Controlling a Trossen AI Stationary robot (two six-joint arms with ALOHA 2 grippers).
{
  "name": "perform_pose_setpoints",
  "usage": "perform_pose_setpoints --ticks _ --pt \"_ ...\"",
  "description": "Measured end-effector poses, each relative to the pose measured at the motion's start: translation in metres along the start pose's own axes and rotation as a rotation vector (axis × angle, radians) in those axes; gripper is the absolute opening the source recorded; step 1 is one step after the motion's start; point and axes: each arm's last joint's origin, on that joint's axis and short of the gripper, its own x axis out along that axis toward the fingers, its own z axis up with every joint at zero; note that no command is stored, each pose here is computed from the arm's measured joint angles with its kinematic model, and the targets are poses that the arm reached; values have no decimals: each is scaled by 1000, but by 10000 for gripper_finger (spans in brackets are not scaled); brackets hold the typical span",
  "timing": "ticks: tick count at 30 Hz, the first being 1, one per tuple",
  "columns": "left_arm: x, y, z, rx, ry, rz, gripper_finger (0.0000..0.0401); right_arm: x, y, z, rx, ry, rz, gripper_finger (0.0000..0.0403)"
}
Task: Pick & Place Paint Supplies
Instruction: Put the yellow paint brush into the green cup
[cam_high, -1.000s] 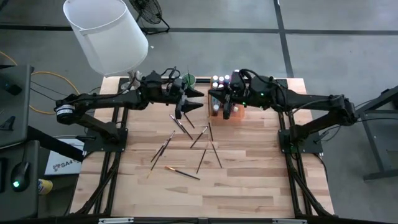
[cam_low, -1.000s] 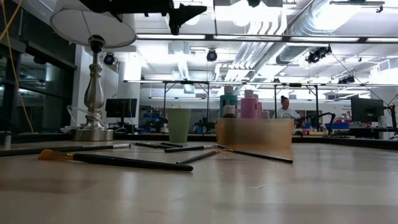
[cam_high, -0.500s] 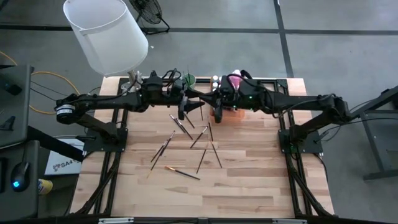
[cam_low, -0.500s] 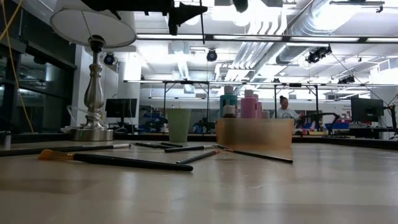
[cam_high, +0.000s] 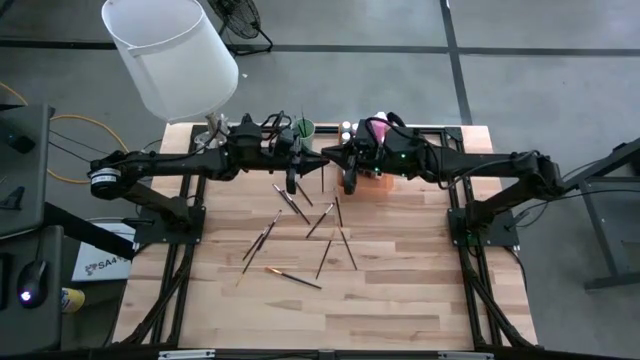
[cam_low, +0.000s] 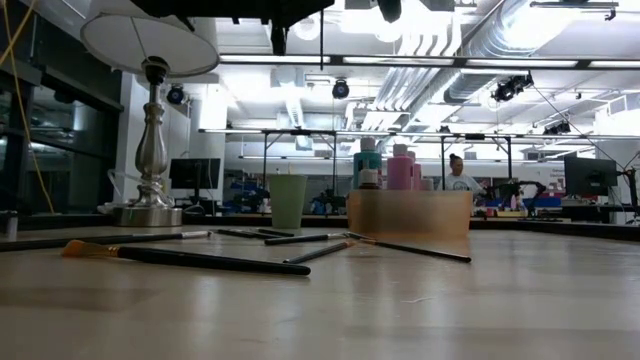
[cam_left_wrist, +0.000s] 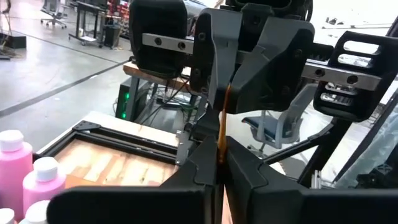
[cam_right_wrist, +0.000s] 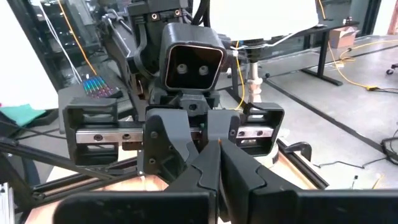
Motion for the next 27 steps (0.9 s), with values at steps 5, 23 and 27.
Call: perform_pose_setpoints --ticks 5,23,27 --pt "0 0 0 1 3 0 7 0 0 0 -1 0 0 4" --pt "-3 16 -9 275 65 446 2 -37 -15 19 72 -27 -259 227" --pt "-2 34 -15 304 91 596 2 -46 -15 22 72 -29 -264 245"
